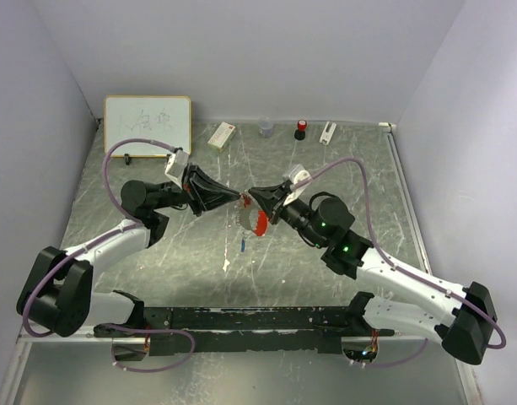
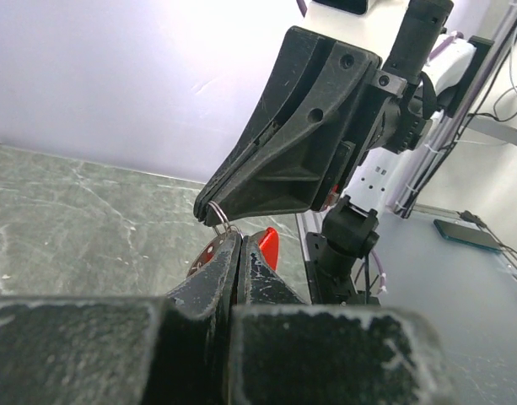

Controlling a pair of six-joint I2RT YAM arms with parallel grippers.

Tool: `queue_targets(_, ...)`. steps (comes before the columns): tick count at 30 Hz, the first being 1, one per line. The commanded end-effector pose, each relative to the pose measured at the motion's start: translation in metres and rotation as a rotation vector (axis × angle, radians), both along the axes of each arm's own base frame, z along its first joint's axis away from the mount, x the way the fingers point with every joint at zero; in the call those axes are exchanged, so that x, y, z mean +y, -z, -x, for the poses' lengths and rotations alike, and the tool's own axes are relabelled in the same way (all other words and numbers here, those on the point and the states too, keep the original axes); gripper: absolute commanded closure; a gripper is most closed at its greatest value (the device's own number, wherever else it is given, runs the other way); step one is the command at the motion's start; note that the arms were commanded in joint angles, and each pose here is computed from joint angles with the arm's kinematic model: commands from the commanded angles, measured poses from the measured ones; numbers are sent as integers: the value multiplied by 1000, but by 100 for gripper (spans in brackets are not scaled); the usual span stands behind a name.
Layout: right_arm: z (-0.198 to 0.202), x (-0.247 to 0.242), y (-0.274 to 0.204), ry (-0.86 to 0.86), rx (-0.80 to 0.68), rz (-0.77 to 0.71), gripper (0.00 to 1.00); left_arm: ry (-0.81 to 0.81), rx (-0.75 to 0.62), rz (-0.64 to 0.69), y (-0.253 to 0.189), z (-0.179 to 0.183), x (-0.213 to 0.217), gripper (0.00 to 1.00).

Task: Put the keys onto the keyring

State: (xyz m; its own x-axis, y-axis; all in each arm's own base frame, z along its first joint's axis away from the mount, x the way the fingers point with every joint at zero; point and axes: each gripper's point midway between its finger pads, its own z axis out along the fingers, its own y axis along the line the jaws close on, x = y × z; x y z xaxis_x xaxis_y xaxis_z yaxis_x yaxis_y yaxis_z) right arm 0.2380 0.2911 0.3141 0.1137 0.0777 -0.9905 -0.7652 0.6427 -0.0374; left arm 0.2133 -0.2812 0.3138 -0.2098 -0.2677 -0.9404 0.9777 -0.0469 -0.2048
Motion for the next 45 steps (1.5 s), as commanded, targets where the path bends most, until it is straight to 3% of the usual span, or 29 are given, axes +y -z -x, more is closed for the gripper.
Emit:
queue_targets(1, -19, -10, -25, 88, 68, -149, 100, -29, -94, 28, -11, 5, 3, 93)
queue_targets(12, -22, -7, -27, 93, 224, -363, 100, -159, -109, -19, -7, -8, 1, 93)
queue_targets(19, -25, -5, -32, 98, 254, -405, 100, -177, -122, -64, -2, -9, -8, 94)
queue_targets(45, -27, 3, -8, 97, 270, -231, 100, -323, -124, -94, -10, -35, -8, 93)
